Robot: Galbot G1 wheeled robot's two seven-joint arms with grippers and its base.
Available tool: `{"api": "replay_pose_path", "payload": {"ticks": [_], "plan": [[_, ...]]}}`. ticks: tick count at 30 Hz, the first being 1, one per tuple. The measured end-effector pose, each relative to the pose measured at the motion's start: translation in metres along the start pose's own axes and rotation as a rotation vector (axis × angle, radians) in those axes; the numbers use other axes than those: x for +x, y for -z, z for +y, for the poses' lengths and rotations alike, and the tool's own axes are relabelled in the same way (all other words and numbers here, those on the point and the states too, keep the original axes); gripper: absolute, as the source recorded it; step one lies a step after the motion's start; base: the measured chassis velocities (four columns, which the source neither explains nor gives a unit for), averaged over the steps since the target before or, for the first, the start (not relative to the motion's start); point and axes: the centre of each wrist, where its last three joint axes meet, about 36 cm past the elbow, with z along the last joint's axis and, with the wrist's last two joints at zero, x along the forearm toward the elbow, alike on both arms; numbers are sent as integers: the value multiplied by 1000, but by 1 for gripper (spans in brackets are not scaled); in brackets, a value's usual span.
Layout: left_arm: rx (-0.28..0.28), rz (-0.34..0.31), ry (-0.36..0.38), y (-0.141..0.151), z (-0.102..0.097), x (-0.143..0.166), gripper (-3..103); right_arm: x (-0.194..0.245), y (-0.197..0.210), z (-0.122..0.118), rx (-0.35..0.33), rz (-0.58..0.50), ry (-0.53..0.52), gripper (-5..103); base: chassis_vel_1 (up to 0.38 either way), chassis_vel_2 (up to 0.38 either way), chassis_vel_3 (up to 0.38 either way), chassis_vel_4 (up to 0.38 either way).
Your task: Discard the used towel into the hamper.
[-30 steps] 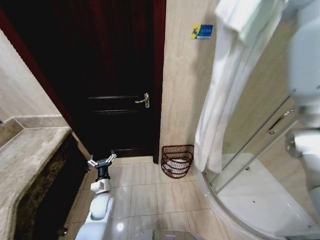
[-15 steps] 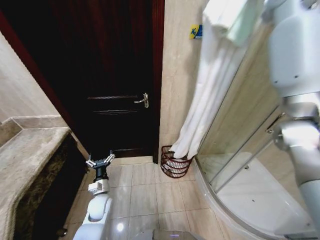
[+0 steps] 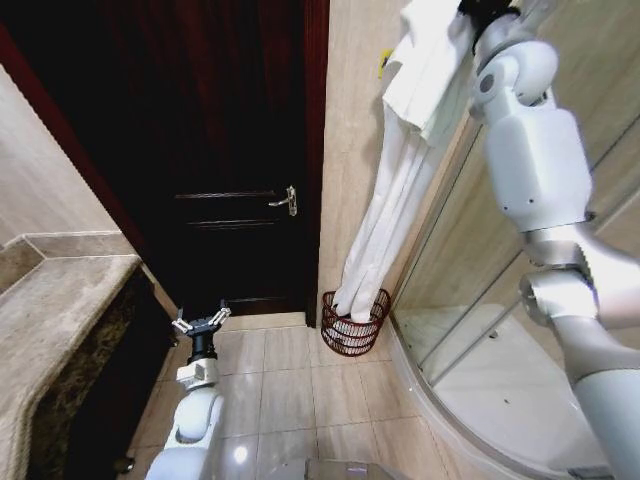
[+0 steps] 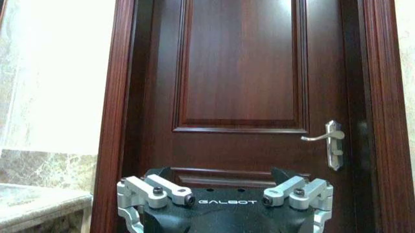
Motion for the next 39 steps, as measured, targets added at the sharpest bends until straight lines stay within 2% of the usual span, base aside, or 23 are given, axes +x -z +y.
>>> {"api": "replay_pose_path", "payload": {"ticks": [10, 29, 33, 39], "plan": [[0, -5, 5, 2, 3, 5, 100, 3, -23, 10, -7, 33, 12, 5, 0, 0, 0, 0], [12, -1, 1, 8, 3, 22, 100, 5, -49, 5, 20, 79, -11, 5, 0, 0, 0, 0], [22, 1, 9, 13, 1, 28, 100, 17, -54, 14, -20, 118, -12, 5, 0, 0, 0, 0], [26, -7, 19, 17, 1, 32, 100, 22, -61, 12, -22, 138, -15, 5, 0, 0, 0, 0]]}}
